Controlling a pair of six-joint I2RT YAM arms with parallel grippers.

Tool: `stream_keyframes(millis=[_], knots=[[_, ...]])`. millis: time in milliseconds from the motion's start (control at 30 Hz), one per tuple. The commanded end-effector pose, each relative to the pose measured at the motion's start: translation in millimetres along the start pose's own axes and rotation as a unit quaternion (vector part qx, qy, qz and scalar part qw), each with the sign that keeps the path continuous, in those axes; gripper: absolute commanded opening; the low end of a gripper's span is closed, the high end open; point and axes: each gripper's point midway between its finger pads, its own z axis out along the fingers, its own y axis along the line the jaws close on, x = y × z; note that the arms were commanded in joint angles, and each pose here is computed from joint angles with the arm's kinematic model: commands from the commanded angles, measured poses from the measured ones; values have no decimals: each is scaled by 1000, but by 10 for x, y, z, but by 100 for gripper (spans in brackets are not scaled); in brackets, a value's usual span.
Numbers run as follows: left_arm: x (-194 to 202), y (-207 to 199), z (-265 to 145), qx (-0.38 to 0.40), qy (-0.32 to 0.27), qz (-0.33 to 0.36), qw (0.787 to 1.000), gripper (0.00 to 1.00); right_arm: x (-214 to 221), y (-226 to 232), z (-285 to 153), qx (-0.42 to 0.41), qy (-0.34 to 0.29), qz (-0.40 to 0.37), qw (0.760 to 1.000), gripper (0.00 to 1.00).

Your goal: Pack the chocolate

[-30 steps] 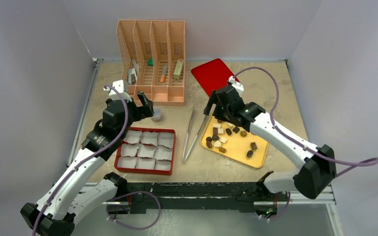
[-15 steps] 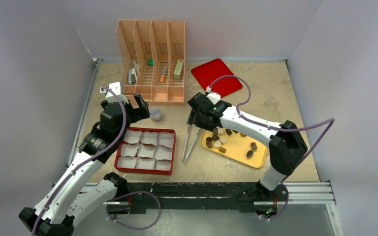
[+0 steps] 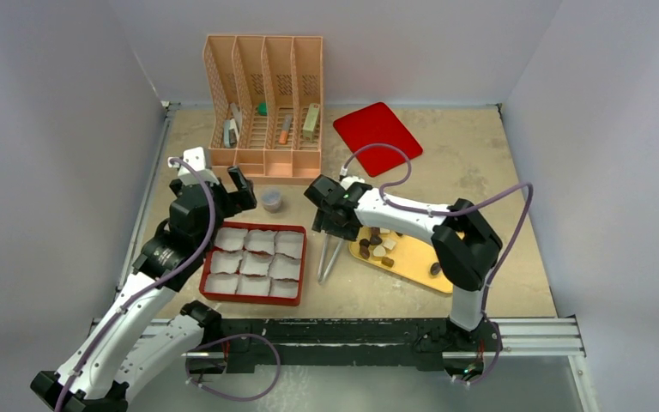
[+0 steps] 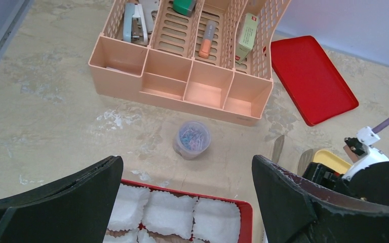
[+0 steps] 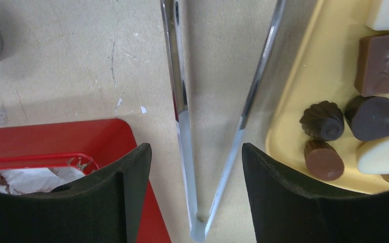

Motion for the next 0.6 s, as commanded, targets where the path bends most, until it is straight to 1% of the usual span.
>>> stream_keyframes(millis=[0,167,333,567], knots=[[-82,11,-13,-2,-20,0,1000,98,-76,58,-10,16,-15,0,1000,68],[-89,17,-16,-3,-22,-1,1000,99,-49,28,74,35,-14,-12,999,68],[-82,17,-14,-3,-21,-1,1000,98,-64,-80,96,74,-18,-20,997,68],[-83,10,-14,-1,-21,-1,1000,98,-51,-104,160,83,-23,-19,996,66]])
